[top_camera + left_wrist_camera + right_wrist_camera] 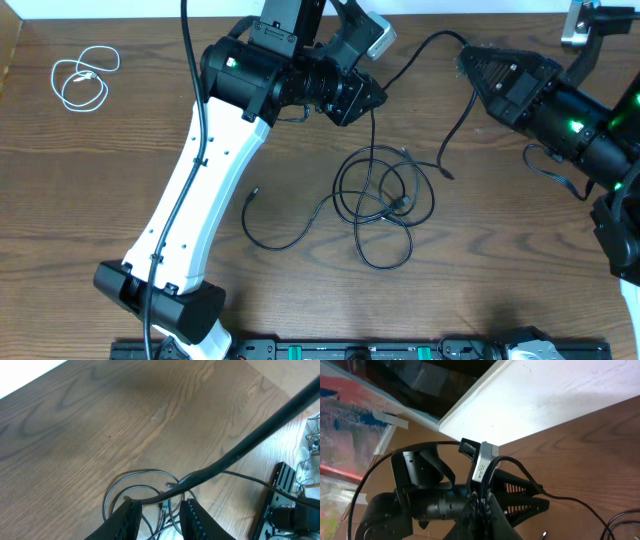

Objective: Untangle cables

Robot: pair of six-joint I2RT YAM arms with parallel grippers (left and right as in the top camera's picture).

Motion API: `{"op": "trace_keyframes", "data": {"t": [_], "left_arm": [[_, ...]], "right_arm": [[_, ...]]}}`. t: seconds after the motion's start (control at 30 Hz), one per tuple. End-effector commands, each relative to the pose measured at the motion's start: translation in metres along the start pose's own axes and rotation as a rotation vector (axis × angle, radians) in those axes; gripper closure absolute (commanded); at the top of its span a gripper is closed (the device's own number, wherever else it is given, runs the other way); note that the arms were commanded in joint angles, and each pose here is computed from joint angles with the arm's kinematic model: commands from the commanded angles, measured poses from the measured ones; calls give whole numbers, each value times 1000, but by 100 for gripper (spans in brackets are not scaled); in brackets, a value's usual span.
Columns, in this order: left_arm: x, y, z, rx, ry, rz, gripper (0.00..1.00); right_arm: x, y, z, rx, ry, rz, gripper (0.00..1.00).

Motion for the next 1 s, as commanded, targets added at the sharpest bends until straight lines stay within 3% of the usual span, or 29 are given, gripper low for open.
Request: {"op": "trace_keyframes", "data": {"t": [0.0,0.17,0.57,0.73,0.83,0.97], "left_arm": [[0,-1,2,-9,-12,1,68],[-3,-1,2,-8,-21,-14,50],[-9,-1,2,-6,-23,-41,50],[-9,-1,2,-6,-23,-41,65],[-9,-1,2,-6,-22,-40,89],[-9,-1,2,-6,2,-40,92]], "right_arm": [[-7,7,10,-29,26,-20,98],[-7,7,10,-31,21,-23,98],[-7,7,19,-88,12,-8,99],[-7,7,19,-86,12,-8,98],[-6,7,18,-85,10,-6,98],[-4,7,15,-68,8,5,98]]}}
Point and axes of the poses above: each gripper's point midway between its finger pads, its own y axis back along the fingers, its own z axis along the line the jaws close on, x = y × z, the point moved 4 cm from there along y, back along the fingers, and after that the axes turned 14 degrees about y, right-handed, at the moved point
